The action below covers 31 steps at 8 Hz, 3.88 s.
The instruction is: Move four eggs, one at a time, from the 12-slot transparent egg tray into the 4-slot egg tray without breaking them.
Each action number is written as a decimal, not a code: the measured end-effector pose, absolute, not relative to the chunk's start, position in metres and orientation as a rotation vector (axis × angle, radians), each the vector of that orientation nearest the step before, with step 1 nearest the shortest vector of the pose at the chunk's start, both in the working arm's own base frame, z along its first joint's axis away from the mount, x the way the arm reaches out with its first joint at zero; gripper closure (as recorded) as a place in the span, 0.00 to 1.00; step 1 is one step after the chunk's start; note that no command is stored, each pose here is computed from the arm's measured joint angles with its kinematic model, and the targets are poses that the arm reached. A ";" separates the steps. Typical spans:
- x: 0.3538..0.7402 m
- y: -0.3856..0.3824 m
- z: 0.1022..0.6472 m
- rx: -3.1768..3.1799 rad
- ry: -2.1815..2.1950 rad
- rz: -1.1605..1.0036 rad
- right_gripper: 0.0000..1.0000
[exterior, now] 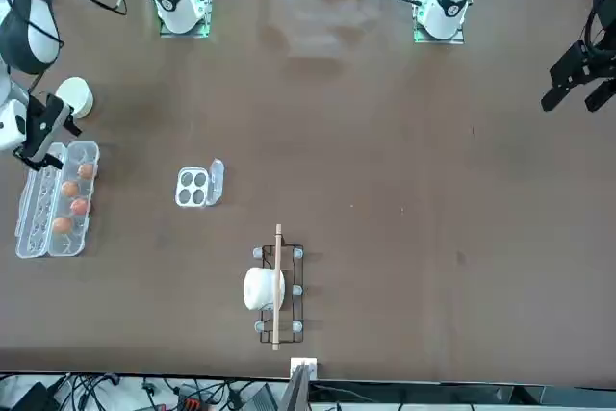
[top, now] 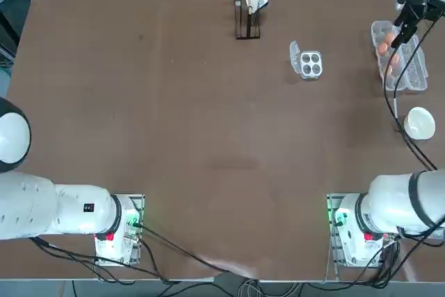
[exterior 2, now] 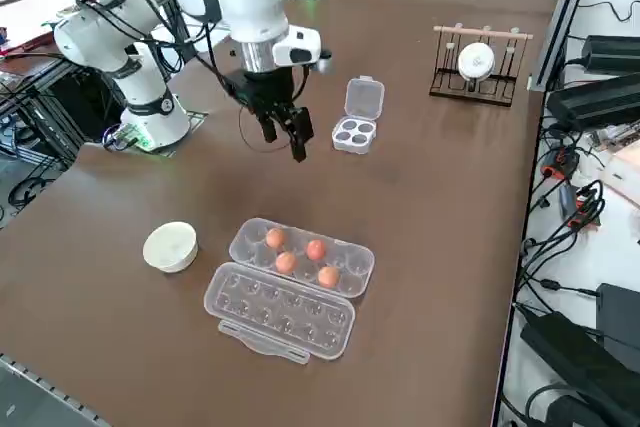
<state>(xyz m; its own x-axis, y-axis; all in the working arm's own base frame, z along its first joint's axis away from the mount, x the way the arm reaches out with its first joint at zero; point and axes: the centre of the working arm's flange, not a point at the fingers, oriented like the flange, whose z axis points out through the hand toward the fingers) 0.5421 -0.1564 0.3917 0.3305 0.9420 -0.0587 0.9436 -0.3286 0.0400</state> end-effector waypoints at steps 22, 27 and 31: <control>0.539 -0.239 0.220 2.284 2.134 -0.155 0.10; 0.537 -0.239 0.212 2.293 2.142 -0.165 0.19; 0.538 -0.238 0.215 2.290 2.146 -0.162 0.42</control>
<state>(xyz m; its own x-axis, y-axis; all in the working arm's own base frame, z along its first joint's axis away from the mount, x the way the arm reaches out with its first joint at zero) 0.5380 -0.2377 0.2151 0.0621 0.9953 -0.0747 0.9952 -0.0674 -0.0704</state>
